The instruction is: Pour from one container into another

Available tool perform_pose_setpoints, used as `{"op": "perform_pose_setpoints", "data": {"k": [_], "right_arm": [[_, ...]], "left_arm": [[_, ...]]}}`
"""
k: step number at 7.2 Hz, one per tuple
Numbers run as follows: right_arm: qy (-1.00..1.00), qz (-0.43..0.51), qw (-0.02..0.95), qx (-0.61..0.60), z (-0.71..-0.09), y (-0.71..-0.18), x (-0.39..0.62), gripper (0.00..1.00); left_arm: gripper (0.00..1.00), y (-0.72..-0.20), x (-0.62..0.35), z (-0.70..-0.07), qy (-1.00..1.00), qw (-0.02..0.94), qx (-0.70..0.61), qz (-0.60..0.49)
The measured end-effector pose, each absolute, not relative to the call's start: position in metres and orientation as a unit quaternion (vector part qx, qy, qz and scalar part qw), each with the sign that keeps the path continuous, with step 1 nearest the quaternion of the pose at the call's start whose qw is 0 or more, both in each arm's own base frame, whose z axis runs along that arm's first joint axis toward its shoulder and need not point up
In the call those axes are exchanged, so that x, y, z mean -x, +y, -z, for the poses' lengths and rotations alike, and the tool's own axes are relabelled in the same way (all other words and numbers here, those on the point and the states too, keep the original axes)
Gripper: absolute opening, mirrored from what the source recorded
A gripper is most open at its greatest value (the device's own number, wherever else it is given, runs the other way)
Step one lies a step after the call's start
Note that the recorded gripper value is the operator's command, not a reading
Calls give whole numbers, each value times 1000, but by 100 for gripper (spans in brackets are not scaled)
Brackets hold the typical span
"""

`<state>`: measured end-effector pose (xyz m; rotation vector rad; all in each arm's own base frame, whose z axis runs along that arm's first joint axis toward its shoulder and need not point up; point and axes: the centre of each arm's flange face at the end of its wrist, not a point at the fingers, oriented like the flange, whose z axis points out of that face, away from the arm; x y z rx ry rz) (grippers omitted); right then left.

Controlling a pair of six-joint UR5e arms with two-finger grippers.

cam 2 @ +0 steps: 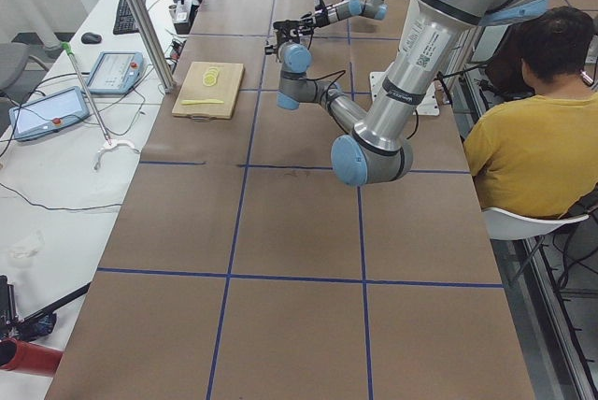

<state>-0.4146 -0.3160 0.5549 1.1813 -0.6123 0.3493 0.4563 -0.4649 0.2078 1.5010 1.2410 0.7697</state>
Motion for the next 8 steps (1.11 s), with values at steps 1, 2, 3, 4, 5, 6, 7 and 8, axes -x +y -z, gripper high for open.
{"op": "perform_pose_setpoints", "data": {"k": [1,2,3,4,5,6,7,8], "right_arm": [[-283,-161,772,-545,-555,-316,415,100],[-283,-162,772,-545,-555,-316,415,100],[-284,-162,772,-545,-554,-316,415,100],[-285,-163,771,-546,-553,-316,415,100],[-286,-164,770,-546,-551,-316,415,100],[-289,-167,767,-547,-545,-317,414,100],[-296,-169,762,-551,-530,-318,409,100],[-302,-171,755,-556,-510,-319,402,100]], "left_arm": [[0,-465,-456,-208,513,500,-621,-318],[0,-465,-456,-208,513,500,-621,-318],[0,-465,-456,-208,513,500,-621,-318],[0,-465,-456,-208,513,500,-620,-318],[0,-465,-456,-208,513,500,-620,-318],[0,-465,-456,-208,513,501,-620,-318],[0,-465,-456,-208,513,501,-620,-318],[0,-466,-456,-208,513,501,-620,-318]]}}
